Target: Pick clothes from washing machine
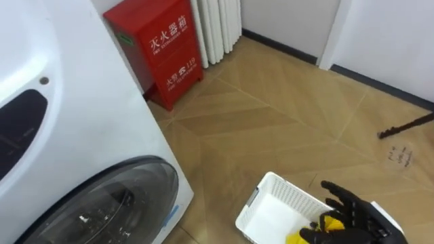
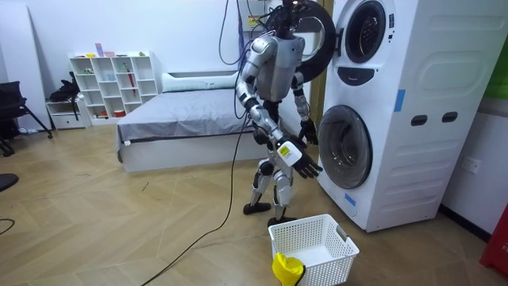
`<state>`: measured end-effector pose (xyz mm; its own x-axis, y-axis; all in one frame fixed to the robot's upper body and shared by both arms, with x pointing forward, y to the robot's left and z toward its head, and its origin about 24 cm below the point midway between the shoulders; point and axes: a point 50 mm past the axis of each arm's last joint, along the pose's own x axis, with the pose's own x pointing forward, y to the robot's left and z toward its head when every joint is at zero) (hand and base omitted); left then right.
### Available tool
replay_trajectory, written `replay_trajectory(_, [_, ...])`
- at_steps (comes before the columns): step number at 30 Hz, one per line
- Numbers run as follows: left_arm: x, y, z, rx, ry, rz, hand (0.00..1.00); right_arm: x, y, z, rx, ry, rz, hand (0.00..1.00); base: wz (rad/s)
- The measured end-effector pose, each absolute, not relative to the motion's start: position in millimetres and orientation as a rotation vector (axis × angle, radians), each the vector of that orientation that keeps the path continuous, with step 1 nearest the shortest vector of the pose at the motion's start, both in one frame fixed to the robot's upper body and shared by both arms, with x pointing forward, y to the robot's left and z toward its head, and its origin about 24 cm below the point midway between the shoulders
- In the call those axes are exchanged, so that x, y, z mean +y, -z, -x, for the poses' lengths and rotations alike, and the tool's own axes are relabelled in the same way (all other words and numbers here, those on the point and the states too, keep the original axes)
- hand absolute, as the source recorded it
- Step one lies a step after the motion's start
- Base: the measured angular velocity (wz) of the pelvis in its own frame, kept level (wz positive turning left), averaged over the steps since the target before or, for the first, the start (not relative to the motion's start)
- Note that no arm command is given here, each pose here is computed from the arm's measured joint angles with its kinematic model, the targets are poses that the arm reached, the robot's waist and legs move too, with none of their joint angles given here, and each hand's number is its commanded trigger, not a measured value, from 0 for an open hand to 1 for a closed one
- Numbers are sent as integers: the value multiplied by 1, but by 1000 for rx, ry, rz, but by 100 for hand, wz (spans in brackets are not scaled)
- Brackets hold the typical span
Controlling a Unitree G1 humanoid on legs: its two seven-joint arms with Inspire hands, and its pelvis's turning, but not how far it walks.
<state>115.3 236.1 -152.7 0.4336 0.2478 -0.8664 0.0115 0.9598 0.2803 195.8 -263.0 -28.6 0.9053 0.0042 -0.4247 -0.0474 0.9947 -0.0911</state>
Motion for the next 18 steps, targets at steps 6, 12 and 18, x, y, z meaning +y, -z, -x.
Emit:
replay_trajectory(6, [237, 155, -105, 1138, -152, -259, 0, -261, 31, -197, 431, -11, 87, 0, 25])
replay_trajectory(12, [237, 155, -106, 1131, -150, -260, 0, -258, 38, -192, 449, 1, 60, 0, 35])
replay_trajectory(18, [235, 154, -105, 1117, -122, -298, 0, -260, 61, -170, 559, 48, 38, 0, 37])
